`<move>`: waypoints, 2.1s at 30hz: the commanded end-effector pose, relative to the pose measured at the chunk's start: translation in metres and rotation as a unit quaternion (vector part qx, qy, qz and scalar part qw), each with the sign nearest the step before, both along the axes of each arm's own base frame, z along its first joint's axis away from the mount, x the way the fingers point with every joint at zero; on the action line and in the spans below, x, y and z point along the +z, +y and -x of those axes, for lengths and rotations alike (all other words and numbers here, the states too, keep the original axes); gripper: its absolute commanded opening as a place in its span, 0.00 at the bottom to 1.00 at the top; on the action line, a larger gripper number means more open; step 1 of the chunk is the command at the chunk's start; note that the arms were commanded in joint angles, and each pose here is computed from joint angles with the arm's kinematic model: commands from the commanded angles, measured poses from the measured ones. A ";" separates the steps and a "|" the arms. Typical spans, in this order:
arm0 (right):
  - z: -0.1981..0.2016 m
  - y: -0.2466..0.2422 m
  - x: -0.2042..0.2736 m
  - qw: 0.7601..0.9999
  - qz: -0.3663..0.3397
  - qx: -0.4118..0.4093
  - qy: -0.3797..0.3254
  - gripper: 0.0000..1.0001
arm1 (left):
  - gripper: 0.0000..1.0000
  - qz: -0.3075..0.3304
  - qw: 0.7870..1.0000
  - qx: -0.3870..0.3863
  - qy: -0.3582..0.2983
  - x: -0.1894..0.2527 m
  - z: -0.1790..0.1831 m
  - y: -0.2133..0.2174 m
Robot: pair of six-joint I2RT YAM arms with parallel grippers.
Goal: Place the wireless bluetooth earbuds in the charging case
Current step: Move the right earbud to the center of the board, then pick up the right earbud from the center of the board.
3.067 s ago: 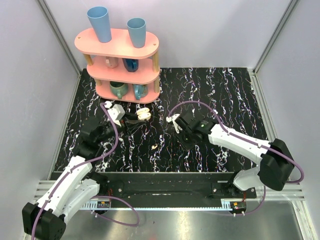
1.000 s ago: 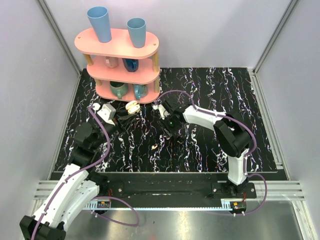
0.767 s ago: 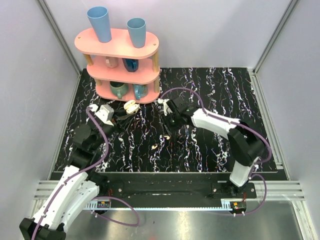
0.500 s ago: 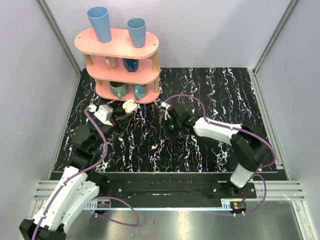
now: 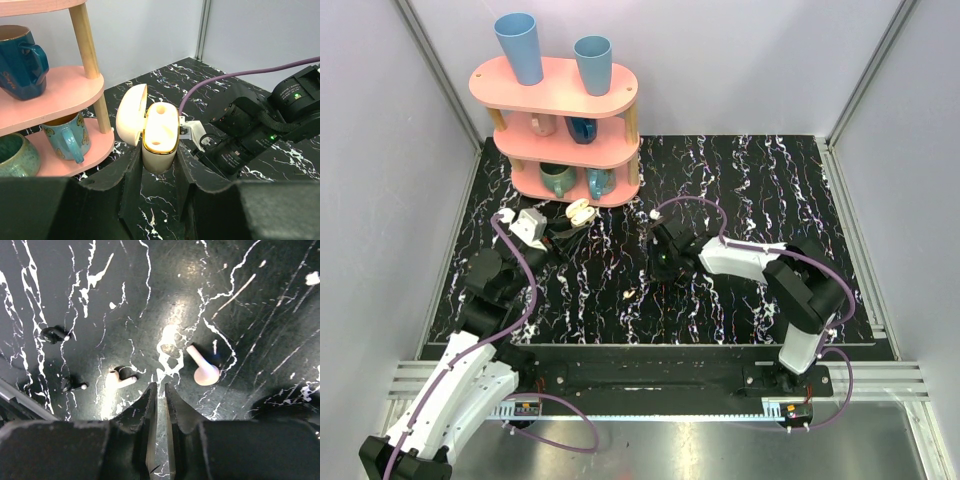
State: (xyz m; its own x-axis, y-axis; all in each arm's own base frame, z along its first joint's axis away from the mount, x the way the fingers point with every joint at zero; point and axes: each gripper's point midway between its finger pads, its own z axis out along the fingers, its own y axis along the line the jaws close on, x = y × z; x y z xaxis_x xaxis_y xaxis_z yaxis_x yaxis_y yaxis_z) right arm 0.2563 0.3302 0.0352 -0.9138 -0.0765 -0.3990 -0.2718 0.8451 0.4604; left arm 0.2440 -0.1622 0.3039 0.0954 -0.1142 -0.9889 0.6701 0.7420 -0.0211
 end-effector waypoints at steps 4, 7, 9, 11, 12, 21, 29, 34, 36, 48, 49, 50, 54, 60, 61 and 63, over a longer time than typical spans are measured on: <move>-0.015 -0.004 0.002 0.999 0.026 -0.021 -0.025 0.18 | 0.00 0.011 1.000 0.009 -0.017 0.011 -0.003 0.003; -0.016 -0.010 -0.005 0.998 0.046 -0.024 -0.028 0.18 | 0.00 0.010 1.000 0.011 -0.016 0.011 -0.004 0.003; -0.018 -0.013 -0.007 0.998 0.056 -0.025 -0.032 0.19 | 0.00 0.011 1.000 0.013 -0.018 0.011 -0.004 0.004; -0.020 -0.017 -0.009 0.997 0.067 -0.026 -0.037 0.19 | 0.00 0.011 1.000 0.013 -0.018 0.011 -0.004 0.004; -0.020 -0.018 -0.010 0.997 0.071 -0.024 -0.036 0.19 | 0.00 0.010 1.000 0.013 -0.017 0.010 -0.004 0.004; -0.035 -0.032 -0.018 0.992 0.112 -0.040 -0.052 0.22 | 0.00 0.010 1.000 0.012 -0.017 0.010 -0.003 0.004; -0.033 -0.034 0.014 0.994 0.082 -0.040 -0.066 0.40 | 0.00 0.010 1.000 0.010 -0.017 0.010 -0.003 0.003; -0.044 -0.040 0.027 0.991 0.075 -0.086 -0.071 0.43 | 0.00 0.011 1.000 0.008 -0.020 0.011 -0.003 0.002; -0.047 -0.042 0.024 0.989 0.086 -0.090 -0.075 0.43 | 0.00 0.011 1.000 0.005 -0.019 0.012 -0.003 0.001; -0.058 -0.037 0.009 0.989 0.118 -0.007 -0.087 0.45 | 0.00 0.009 1.000 0.002 -0.016 0.010 -0.003 0.000; -0.059 -0.036 0.009 0.989 0.119 -0.004 -0.089 0.45 | 0.00 0.010 1.000 0.002 -0.018 0.011 -0.003 0.000; -0.059 -0.038 0.007 0.988 0.124 -0.004 -0.087 0.45 | 0.00 0.010 1.000 0.002 -0.018 0.011 -0.003 0.000; -0.056 -0.033 0.004 0.989 0.119 0.018 -0.081 0.43 | 0.00 0.009 1.000 0.004 -0.017 0.010 -0.003 0.001; -0.054 -0.038 -0.005 0.989 0.131 0.012 -0.068 0.42 | 0.00 0.009 1.000 0.001 -0.016 0.011 -0.003 0.000; -0.053 -0.038 -0.005 0.989 0.131 0.011 -0.067 0.42 | 0.00 0.009 1.000 0.002 -0.015 0.010 -0.003 0.000; -0.053 -0.040 -0.006 0.989 0.134 0.009 -0.065 0.42 | 0.00 0.009 1.000 0.001 -0.015 0.010 -0.003 0.000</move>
State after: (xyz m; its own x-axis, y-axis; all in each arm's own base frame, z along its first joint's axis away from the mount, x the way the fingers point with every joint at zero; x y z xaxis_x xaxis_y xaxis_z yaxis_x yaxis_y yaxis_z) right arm 0.3019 0.2882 0.0212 -0.8596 -0.2148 -0.4636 -0.3269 0.9286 0.1759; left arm 0.2471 -0.1636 0.2981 0.0767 -0.1075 -0.9912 0.6702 0.7416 -0.0286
